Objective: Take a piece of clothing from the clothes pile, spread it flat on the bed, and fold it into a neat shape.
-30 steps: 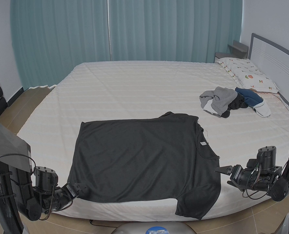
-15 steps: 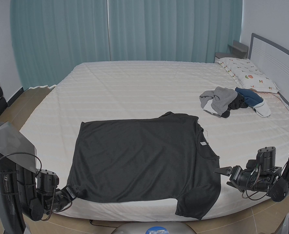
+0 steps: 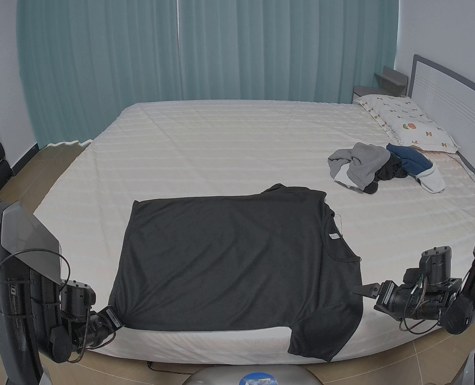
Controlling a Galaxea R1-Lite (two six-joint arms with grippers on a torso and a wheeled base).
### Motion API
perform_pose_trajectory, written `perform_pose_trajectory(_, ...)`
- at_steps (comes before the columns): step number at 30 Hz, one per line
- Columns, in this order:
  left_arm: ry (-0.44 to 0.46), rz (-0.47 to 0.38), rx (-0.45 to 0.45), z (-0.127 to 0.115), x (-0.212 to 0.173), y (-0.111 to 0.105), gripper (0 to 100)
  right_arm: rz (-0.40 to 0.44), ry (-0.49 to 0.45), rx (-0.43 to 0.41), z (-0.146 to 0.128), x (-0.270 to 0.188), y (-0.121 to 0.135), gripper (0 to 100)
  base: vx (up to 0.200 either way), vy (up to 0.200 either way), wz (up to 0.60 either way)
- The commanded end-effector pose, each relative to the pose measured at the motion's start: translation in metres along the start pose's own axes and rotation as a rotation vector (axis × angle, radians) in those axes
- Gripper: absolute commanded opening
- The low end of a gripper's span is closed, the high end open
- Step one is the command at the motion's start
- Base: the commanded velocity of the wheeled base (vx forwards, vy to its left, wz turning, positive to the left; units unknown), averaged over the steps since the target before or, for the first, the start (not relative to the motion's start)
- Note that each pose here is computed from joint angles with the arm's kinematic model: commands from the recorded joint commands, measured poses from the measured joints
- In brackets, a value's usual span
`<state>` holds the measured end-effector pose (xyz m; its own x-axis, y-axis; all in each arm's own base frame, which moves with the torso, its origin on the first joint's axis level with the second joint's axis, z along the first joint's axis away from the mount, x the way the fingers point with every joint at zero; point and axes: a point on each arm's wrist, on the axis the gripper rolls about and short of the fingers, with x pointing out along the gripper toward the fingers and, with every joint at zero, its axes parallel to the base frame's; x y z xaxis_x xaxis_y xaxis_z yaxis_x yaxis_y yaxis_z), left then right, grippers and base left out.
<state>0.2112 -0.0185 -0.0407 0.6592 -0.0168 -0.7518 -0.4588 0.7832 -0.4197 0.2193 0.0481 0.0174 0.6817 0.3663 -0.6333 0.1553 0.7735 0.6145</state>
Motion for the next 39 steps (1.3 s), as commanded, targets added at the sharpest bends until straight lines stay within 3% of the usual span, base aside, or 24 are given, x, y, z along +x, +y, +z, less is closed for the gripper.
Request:
perform_pose_trajectory(1,0.009,0.021,0.006,-0.002,-0.002,0.003,0,-0.055,0.057,-0.020,-0.010,0.007,-0.011,100,0.000,0.000,0.00)
perform_pose_trajectory(13,0.020,0.039,0.030,-0.002,-0.002,0.006,0,-0.108,0.125,-0.056,-0.020,0.023,-0.024,100,0.000,0.000,0.00)
perform_pose_trajectory(29,0.030,0.040,0.032,-0.004,-0.001,0.006,0,-0.068,0.070,-0.058,-0.012,0.042,-0.024,100,0.000,0.000,0.00)
perform_pose_trajectory(30,0.030,0.040,0.032,-0.004,-0.001,0.006,0,-0.064,0.060,-0.058,-0.010,0.044,-0.024,0,0.000,0.000,0.00)
perform_pose_trajectory(39,0.030,0.040,0.032,-0.004,-0.001,0.006,0,-0.145,0.039,-0.067,-0.015,0.041,-0.029,0,0.000,0.000,0.00)
